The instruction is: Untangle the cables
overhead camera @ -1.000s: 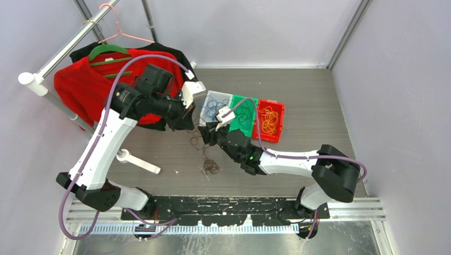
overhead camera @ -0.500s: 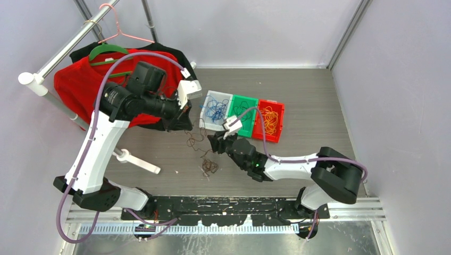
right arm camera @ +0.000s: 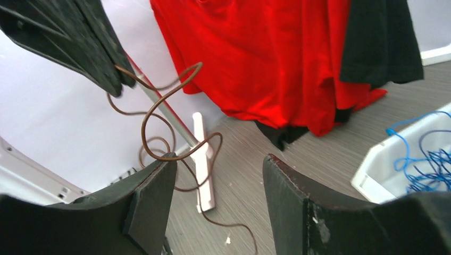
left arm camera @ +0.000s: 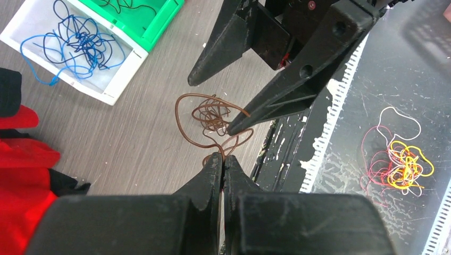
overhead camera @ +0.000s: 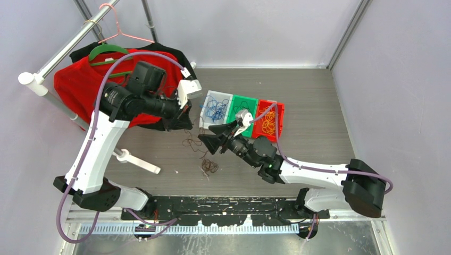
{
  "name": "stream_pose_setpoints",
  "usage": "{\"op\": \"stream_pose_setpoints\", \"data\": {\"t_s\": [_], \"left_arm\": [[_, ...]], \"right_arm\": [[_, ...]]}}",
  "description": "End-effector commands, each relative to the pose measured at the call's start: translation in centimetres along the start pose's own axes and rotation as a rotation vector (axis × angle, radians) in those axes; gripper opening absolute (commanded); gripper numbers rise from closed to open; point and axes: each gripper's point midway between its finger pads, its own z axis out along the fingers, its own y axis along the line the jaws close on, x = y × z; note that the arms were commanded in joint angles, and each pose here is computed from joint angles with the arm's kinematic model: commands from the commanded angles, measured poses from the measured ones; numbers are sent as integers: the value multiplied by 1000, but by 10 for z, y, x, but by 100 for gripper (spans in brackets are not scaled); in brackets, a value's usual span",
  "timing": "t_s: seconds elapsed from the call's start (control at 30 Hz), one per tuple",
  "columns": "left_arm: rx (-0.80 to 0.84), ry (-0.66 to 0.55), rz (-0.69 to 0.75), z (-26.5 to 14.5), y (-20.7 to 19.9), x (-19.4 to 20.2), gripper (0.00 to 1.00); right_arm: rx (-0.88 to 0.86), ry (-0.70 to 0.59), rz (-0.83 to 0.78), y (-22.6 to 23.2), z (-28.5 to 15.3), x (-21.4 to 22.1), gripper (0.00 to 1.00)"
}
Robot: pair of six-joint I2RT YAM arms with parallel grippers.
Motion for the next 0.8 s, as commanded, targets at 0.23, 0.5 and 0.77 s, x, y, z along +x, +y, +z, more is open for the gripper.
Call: {"op": "stream_pose_setpoints", "data": {"t_s": [0.23,0.5,0.77], "left_arm": [[19,-82,26,-10,-9,-18,0],[46,-101,40,-18,-19,-22,0],[18,-109,62,-22,-15,-25,0]], "right_arm": [[-94,-186,87,33,49,-48,65],[94,-232,98,-4,50,-46,37],[168,-184,57,-22,31,-33,32]]}}
